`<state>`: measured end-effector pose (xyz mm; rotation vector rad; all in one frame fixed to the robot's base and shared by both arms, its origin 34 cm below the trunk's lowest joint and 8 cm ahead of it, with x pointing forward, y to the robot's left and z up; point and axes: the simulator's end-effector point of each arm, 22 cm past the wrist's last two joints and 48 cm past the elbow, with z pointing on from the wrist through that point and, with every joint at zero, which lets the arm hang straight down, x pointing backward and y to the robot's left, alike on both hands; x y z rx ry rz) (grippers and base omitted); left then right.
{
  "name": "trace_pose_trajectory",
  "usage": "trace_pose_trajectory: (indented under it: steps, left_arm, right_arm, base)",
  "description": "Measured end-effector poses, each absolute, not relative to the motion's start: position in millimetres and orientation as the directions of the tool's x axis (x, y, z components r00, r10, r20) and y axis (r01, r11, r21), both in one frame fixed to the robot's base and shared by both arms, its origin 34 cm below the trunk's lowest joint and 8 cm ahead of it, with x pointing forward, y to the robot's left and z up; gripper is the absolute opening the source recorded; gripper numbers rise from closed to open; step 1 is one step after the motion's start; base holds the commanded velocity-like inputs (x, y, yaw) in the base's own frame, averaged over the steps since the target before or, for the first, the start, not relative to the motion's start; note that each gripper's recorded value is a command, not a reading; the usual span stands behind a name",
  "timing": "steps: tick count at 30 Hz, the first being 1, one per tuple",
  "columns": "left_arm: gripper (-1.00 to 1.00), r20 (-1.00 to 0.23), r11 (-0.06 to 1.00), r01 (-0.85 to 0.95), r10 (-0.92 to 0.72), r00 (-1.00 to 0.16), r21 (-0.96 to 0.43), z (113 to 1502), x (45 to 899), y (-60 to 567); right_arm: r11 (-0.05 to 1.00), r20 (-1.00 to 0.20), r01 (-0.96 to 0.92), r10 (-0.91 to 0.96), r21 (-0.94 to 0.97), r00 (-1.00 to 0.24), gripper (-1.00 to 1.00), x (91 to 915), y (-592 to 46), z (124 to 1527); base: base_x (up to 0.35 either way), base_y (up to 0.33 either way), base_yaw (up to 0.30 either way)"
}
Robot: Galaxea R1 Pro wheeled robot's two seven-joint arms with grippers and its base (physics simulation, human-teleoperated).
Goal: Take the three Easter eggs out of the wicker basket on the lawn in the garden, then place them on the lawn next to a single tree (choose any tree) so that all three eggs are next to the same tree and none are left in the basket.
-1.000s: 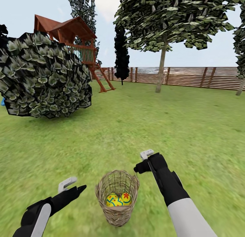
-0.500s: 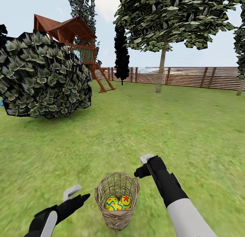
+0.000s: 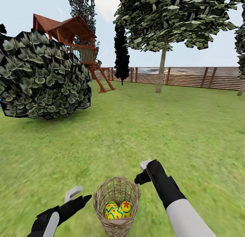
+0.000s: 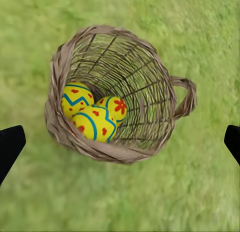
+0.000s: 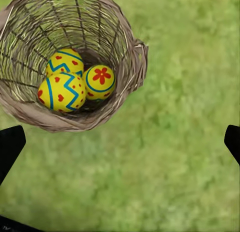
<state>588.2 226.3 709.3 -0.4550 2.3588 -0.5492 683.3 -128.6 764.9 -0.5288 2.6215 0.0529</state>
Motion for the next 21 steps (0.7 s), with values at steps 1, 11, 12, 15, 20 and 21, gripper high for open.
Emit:
trace_pose_trajectory:
  steps: [1,11,12,15,20,21]
  left_arm:
    - [1.00,-0.527,0.851,-0.175,-0.454,-0.719,-0.495,709,588,226]
    - [1.00,-0.525,0.852,-0.176,-0.453,-0.720,-0.494,708,588,226]
    - [1.00,-0.525,0.852,-0.176,-0.453,-0.720,-0.494,708,588,226]
    - [1.00,-0.525,0.853,-0.177,-0.452,-0.721,-0.492,707,587,226]
    - [1.00,-0.522,0.853,-0.179,-0.451,-0.724,-0.490,705,586,226]
    - [1.00,-0.521,0.853,-0.179,-0.451,-0.725,-0.490,705,586,226]
  right_arm:
    - [0.925,-0.441,-0.377,-0.359,-0.051,-0.822,1.00,682,-129,762]
    - [0.922,-0.394,-0.385,-0.368,-0.040,-0.842,1.00,670,-129,742]
    - [0.922,-0.392,-0.385,-0.368,-0.039,-0.843,1.00,669,-129,741]
    - [0.922,-0.385,-0.385,-0.369,-0.037,-0.846,1.00,667,-130,739]
    - [0.921,-0.356,-0.389,-0.373,-0.028,-0.857,1.00,660,-130,727]
    - [0.920,-0.348,-0.391,-0.375,-0.026,-0.859,1.00,657,-130,724]
  base:
    - [0.329,0.000,0.000]
    - [0.338,0.000,0.000]
    - [0.340,0.000,0.000]
    - [0.340,0.000,0.000]
    - [0.336,0.000,0.000]
    - [0.277,0.000,0.000]
